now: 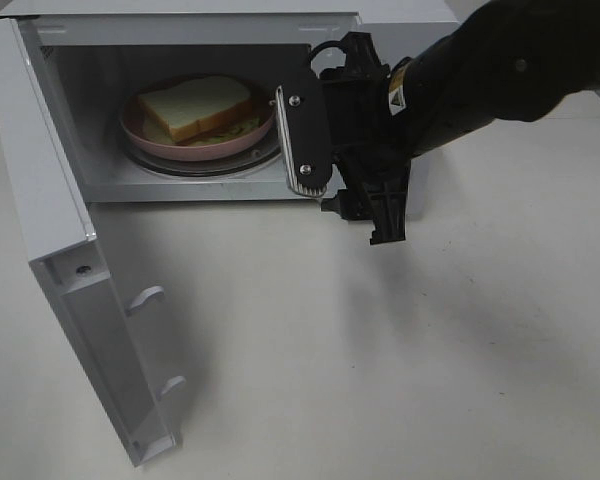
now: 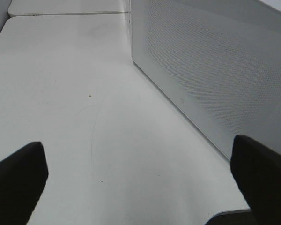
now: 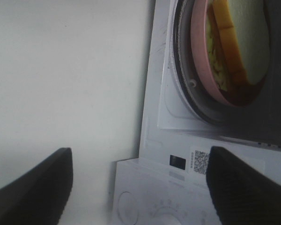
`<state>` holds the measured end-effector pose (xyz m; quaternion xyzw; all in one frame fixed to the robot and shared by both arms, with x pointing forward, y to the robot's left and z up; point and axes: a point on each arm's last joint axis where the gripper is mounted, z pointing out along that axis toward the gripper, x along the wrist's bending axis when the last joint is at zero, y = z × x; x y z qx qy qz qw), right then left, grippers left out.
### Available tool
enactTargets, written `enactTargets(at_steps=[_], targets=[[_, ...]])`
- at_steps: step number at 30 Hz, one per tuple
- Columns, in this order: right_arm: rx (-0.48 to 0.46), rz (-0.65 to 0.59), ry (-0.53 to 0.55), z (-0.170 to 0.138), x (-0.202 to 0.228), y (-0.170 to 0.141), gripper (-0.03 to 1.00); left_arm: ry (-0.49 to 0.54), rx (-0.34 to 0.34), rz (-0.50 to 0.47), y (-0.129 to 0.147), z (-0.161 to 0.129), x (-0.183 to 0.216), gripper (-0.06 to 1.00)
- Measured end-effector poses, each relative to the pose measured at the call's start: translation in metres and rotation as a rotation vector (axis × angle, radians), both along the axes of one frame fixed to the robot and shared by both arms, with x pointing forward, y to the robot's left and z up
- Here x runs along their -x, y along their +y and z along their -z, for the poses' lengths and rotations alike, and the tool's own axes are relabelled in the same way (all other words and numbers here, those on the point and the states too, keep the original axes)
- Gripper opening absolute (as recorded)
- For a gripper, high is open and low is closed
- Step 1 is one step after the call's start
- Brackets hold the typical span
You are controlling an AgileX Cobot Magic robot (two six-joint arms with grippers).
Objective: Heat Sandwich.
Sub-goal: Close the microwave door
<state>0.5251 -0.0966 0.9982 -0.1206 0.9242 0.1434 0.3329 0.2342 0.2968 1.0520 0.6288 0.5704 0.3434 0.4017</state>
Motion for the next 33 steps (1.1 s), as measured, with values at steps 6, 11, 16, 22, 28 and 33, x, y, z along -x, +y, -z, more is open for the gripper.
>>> enactTargets(at_steps=[6,11,16,22,28,33], targets=[[-0.071,0.095,0.045,-0.006,0.024,-0.018,0.76,0.000,0.000,0.000,0.000,0.000,0.000,0.99],[-0.159,0.204,0.089,-0.013,0.039,-0.029,0.76,0.000,0.000,0.000,0.000,0.000,0.000,0.99],[-0.244,0.318,0.135,-0.023,0.050,-0.038,0.76,0.000,0.000,0.000,0.000,0.000,0.000,0.99],[-0.322,0.567,0.282,-0.030,0.066,-0.052,0.76,0.000,0.000,0.000,0.000,0.000,0.000,0.99],[-0.340,0.839,0.414,-0.035,0.083,-0.068,0.76,0.000,0.000,0.000,0.000,0.000,0.000,0.99],[-0.349,0.943,0.458,-0.046,0.098,-0.079,0.76,0.000,0.000,0.000,0.000,0.000,0.000,0.99]])
